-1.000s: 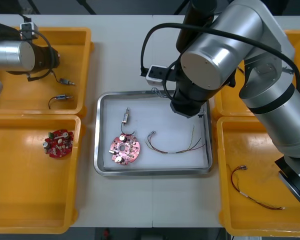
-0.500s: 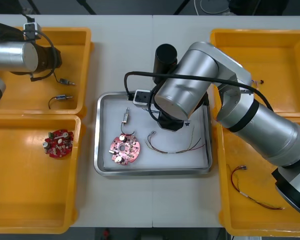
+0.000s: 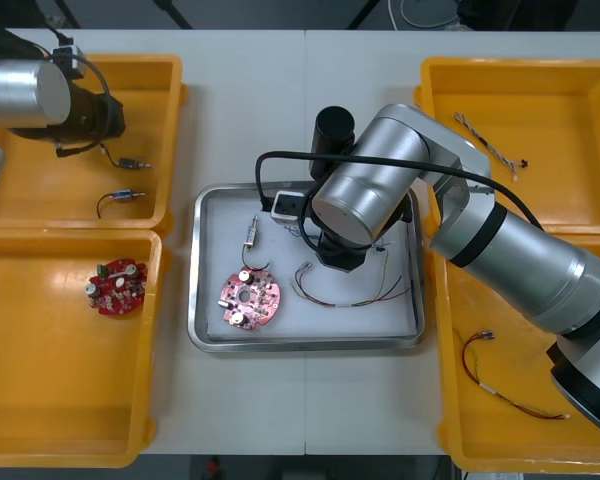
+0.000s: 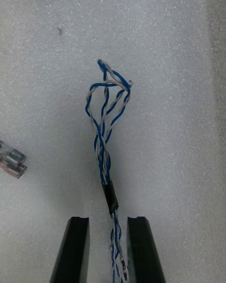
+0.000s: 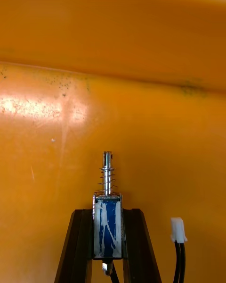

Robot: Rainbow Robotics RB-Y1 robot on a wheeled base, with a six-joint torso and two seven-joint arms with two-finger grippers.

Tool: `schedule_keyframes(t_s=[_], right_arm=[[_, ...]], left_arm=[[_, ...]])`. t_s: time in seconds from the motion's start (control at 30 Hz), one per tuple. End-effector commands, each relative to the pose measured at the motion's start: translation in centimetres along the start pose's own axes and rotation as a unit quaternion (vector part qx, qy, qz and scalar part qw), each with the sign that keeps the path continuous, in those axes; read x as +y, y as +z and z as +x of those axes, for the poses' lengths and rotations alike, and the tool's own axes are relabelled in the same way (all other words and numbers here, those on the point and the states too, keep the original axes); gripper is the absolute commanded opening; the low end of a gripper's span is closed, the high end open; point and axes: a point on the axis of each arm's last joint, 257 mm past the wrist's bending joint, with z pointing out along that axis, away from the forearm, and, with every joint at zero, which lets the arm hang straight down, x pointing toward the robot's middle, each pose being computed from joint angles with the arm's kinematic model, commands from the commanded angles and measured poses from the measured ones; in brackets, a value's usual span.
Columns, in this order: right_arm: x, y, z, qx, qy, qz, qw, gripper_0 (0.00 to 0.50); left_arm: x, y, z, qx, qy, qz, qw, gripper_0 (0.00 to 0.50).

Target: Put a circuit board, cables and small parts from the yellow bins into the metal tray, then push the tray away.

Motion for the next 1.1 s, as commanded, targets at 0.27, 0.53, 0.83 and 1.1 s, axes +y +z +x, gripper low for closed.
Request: schedule_keyframes(t_s=[0.27, 0.53, 0.83, 1.1], right_arm=[[-1.4, -4.2, -2.5, -0.024, -0.011, 0.016, 1.000, 0.500], [-2.5, -8.6, -0.4, -0.019, 0.030, 0.015, 0.999, 0.500], [-6.5, -13.5, 2.6, -0.063, 0.133, 0.046, 0.988, 0.500], [-9.8, -16.8, 6.5, -0.098, 0.207, 0.100, 0.968, 0.500]], left_arm=[[0.6, -7.8, -4.9, 0.014, 0.018, -0.010, 0.9997, 0.000], [1.0, -10.7, -2.8, 0.042, 0.037, -0.028, 0.9980, 0.000], [-1.5, -14.8, -0.2, 0.076, 0.066, -0.032, 0.9944, 0.000], [-5.7, -17.4, 2.5, 0.098, 0.064, -0.028, 0.9927, 0.000]])
